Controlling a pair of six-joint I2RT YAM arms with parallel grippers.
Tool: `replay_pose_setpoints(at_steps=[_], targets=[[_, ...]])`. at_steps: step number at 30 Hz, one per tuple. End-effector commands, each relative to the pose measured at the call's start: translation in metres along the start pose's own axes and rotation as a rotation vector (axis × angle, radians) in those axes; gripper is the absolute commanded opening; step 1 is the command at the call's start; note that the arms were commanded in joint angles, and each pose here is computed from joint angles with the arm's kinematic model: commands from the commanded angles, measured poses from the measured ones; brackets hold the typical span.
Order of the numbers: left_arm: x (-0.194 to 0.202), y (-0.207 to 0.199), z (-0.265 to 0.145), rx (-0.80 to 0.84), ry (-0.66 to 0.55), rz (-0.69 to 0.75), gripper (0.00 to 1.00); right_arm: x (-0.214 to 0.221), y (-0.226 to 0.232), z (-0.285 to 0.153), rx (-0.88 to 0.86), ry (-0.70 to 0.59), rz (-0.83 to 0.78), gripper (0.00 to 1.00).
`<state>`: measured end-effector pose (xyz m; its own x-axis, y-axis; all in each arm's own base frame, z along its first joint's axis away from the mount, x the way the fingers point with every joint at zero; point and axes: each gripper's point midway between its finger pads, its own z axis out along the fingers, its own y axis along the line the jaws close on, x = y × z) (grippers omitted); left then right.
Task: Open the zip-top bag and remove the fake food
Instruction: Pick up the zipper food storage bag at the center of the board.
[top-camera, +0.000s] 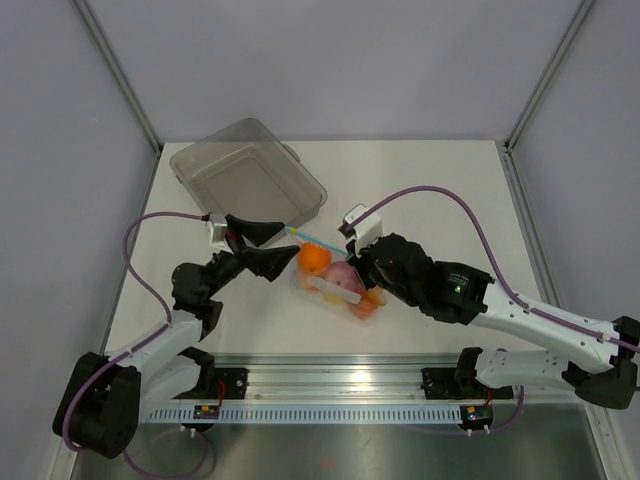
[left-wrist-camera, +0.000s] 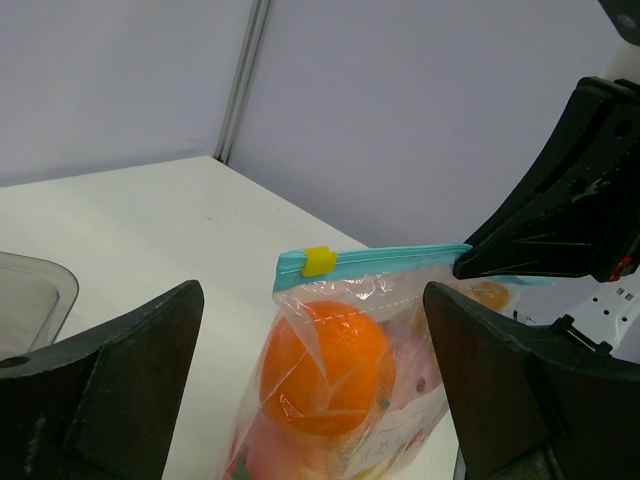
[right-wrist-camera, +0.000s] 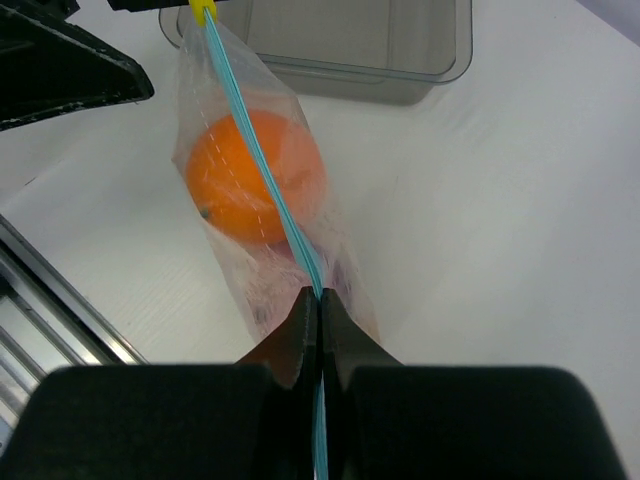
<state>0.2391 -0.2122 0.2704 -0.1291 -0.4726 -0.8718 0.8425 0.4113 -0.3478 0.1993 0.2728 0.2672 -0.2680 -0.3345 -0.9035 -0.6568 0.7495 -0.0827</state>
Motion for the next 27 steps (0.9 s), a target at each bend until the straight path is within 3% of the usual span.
replay_pose_setpoints(at_steps=[1,5,18,27], targets=[[-0.017,-0.013,0.010,0.074,-0.036,0.100,0.91,-0.029,0.000,-0.014,-0.035,-0.097,0.030,0.00],[-0.010,-0.013,0.013,0.084,-0.009,0.092,0.81,-0.033,-0.002,-0.017,-0.034,-0.113,0.037,0.00],[-0.007,-0.023,0.018,0.151,0.004,0.078,0.70,-0.033,0.003,-0.017,-0.060,-0.114,0.035,0.00],[-0.010,-0.029,0.018,0.172,0.007,0.063,0.46,-0.029,0.003,-0.013,-0.055,-0.100,0.030,0.00]])
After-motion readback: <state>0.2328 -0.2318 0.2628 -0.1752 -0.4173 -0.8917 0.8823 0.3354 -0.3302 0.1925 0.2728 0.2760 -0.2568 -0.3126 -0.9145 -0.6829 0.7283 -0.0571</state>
